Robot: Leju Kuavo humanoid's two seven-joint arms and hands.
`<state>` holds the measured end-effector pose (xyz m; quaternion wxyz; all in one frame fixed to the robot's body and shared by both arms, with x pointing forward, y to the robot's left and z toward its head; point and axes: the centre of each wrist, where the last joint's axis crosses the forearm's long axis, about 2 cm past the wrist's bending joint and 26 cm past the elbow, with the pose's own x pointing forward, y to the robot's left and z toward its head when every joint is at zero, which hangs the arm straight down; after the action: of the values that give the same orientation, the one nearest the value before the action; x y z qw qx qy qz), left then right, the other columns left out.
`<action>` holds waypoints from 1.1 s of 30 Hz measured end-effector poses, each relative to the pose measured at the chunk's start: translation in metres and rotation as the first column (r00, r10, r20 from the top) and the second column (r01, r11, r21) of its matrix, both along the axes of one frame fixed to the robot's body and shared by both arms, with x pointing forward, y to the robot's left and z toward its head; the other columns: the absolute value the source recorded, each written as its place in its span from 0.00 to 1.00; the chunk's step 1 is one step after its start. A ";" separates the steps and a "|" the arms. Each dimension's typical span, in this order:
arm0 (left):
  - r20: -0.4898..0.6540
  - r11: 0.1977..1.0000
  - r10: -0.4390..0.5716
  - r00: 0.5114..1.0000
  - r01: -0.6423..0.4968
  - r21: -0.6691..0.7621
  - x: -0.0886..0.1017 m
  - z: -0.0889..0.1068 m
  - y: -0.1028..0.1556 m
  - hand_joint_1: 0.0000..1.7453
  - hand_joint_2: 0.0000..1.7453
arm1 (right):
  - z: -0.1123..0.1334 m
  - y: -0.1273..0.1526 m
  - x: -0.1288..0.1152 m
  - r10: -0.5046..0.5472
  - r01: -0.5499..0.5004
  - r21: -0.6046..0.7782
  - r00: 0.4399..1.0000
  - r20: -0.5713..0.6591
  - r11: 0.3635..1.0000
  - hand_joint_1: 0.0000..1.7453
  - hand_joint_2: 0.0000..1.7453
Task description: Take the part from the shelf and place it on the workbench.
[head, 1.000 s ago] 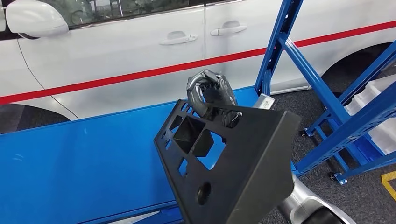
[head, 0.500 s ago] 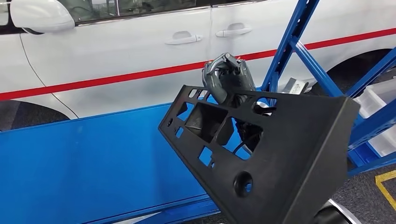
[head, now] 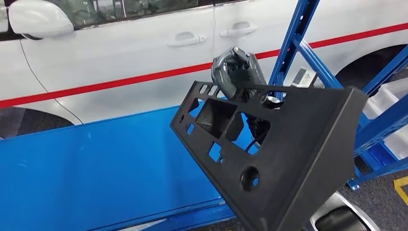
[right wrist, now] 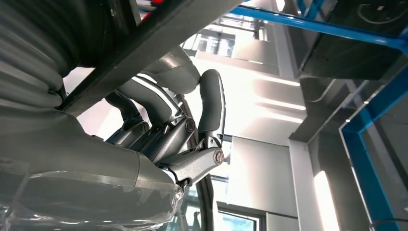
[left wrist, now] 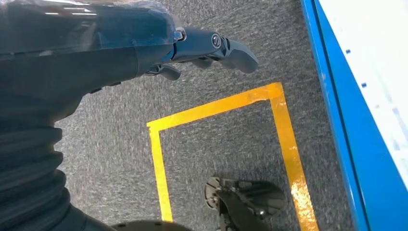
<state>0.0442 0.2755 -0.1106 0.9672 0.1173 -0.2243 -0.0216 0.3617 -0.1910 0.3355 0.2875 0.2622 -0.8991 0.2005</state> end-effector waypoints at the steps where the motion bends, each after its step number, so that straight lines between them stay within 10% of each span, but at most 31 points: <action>1: -0.003 1.000 0.001 1.000 -0.001 0.003 0.000 0.000 0.000 0.00 1.00 | -0.002 0.000 0.000 0.009 -0.009 0.003 1.000 -0.004 1.000 0.95 1.00; 20: 0.010 0.999 0.023 1.000 -0.023 0.033 -0.005 0.000 0.002 0.00 1.00 | -0.058 -0.025 -0.008 0.046 -0.040 0.057 0.995 -0.093 0.998 0.95 1.00; 33: 0.008 0.999 0.022 1.000 -0.023 0.036 -0.006 -0.001 0.003 0.00 1.00 | -0.055 -0.028 -0.011 0.069 -0.064 0.065 0.996 -0.064 0.996 0.95 1.00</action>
<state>0.0382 0.2786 -0.1112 0.9642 0.1376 -0.2263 -0.0143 0.3511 -0.2190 0.2810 0.3020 0.3075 -0.8857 0.1726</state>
